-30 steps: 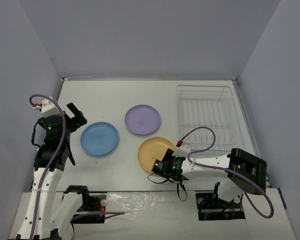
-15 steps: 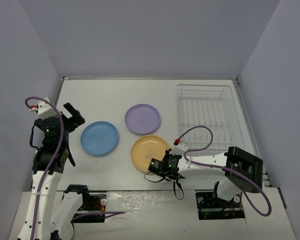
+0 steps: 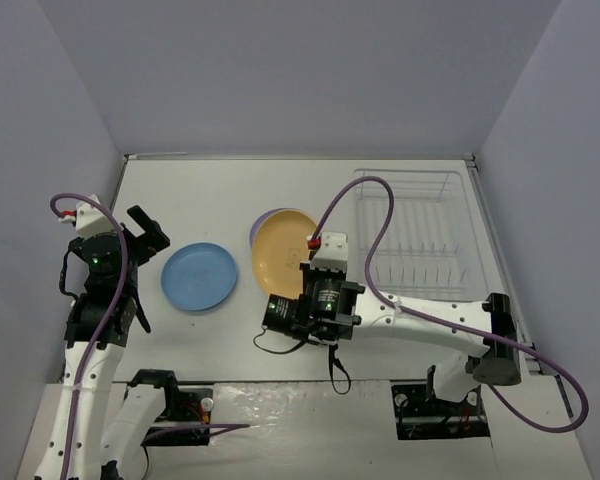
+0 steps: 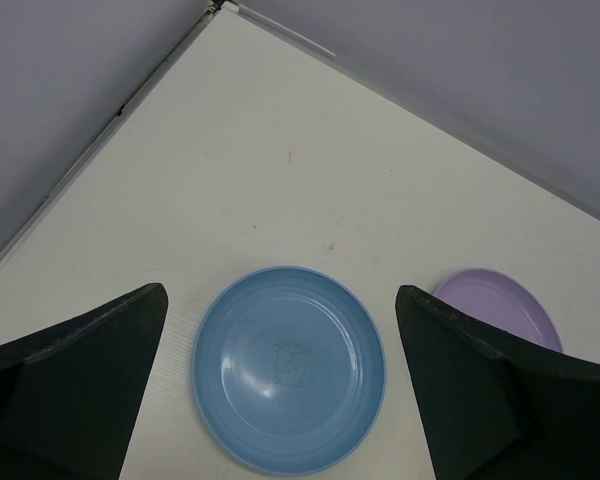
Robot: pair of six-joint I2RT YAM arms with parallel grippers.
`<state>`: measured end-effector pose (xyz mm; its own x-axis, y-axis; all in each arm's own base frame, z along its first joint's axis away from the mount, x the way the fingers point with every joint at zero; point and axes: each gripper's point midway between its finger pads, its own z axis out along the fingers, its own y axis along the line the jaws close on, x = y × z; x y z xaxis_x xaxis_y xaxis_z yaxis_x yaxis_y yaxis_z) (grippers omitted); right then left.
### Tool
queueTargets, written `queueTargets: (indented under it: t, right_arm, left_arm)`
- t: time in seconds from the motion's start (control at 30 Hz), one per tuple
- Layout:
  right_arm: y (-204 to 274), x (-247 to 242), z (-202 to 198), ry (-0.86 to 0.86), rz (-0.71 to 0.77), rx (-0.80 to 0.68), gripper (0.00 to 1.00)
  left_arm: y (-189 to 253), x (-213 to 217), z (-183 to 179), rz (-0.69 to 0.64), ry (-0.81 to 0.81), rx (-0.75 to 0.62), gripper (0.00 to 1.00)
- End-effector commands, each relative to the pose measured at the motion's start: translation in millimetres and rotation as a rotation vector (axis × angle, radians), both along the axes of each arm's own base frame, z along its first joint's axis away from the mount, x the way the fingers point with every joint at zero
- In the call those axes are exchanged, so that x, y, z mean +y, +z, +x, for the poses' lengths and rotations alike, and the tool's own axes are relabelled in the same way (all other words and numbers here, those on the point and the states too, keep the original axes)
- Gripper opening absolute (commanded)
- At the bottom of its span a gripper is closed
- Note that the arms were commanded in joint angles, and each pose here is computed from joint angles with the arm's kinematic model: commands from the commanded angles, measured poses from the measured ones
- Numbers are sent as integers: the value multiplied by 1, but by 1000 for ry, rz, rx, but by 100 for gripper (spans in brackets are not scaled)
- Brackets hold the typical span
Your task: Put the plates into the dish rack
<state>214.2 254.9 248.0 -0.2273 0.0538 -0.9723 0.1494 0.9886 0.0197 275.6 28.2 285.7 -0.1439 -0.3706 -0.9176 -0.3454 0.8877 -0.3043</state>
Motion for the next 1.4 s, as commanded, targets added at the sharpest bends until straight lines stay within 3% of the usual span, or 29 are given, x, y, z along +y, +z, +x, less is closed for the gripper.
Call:
queueTargets:
  t: [0.0, 0.13, 0.33, 0.5, 0.57, 0.63, 1.1, 1.37]
  right_arm:
    - [126, -73, 37, -235, -332, -367, 0]
    - [183, -137, 49, -471, -571, -369, 0]
    - [221, -181, 43, -606, -700, -248, 0]
    - [210, -168, 55, -601, -903, -105, 0]
    - [182, -157, 78, -620, -1096, -35, 0]
    - [165, -158, 100, -642, -1192, 25, 0]
    - [139, -255, 133, -866, -1390, 366, 0]
    - [121, -275, 122, -860, -1448, 426, 0]
  left_arm:
    - [14, 1, 6, -6, 3, -42, 97]
    - [13, 0, 7, -7, -1, -39, 97]
    - [13, -4, 13, -20, -18, -44, 97]
    - [8, -9, 21, -28, -42, -26, 97]
    - [4, -9, 24, -27, -46, -10, 97]
    - [3, -10, 25, -23, -47, 1, 97]
    - [1, -6, 24, -14, -29, 3, 97]
    - [-1, -5, 25, -13, -22, 11, 97]
